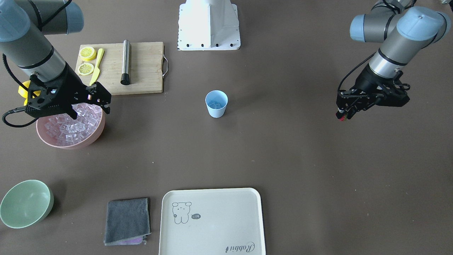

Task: Put ice and strawberries in cup
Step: 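Grasp the strawberry with the left gripper and carry it over the blue cup, then open the left gripper to drop the strawberry into the blue cup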

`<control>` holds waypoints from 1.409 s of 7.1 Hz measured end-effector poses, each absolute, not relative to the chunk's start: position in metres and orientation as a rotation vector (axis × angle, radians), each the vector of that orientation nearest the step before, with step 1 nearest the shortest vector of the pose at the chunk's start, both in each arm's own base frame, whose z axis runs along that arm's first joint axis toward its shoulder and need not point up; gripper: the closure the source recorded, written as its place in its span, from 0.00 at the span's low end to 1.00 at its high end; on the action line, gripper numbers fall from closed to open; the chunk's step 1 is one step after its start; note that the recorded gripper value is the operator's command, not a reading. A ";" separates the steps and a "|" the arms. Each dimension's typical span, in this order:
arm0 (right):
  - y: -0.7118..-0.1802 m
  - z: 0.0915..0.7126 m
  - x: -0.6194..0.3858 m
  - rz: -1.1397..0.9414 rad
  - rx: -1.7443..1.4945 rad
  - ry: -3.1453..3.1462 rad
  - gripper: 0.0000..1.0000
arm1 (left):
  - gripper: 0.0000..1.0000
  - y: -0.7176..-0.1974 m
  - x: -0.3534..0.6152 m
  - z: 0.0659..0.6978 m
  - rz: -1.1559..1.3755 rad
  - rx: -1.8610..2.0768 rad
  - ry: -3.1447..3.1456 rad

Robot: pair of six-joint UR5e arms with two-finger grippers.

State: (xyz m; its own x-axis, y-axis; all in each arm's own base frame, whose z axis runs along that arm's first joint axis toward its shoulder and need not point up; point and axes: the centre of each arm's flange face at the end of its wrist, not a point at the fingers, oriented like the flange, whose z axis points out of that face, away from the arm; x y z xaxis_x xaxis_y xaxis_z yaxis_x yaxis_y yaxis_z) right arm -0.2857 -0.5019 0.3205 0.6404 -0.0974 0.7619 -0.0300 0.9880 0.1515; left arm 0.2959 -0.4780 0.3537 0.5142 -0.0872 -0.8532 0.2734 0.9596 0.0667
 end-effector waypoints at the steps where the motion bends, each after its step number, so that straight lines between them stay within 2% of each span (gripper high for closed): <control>1: -0.502 0.321 -0.285 -0.038 0.154 -0.875 0.00 | 1.00 -0.473 0.339 0.307 -0.264 0.187 1.013; 3: -0.503 0.324 -0.283 -0.032 0.153 -0.872 0.00 | 1.00 -0.442 0.433 0.202 -0.322 0.163 0.994; 4: -0.504 0.324 -0.281 -0.028 0.154 -0.871 0.00 | 1.00 -0.420 0.470 0.174 -0.333 0.165 0.989; 6: -0.506 0.324 -0.277 -0.020 0.158 -0.870 0.00 | 1.00 -0.394 0.517 0.162 -0.335 0.173 0.967; 9: -0.508 0.325 -0.273 -0.014 0.160 -0.870 0.00 | 1.00 -0.382 0.558 0.146 -0.349 0.175 0.970; 10: -0.508 0.325 -0.273 -0.013 0.160 -0.869 0.00 | 0.41 -0.379 0.566 0.143 -0.352 0.184 0.969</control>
State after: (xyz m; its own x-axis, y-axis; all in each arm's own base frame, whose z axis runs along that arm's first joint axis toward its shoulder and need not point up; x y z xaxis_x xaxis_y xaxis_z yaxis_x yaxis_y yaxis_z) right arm -0.2730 -0.5083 0.3247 0.6460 -0.0770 0.7595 -0.0535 0.9879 0.1457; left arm 0.5656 -0.3788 0.1427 0.5150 -0.2098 -0.8311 0.3727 0.9279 -0.0033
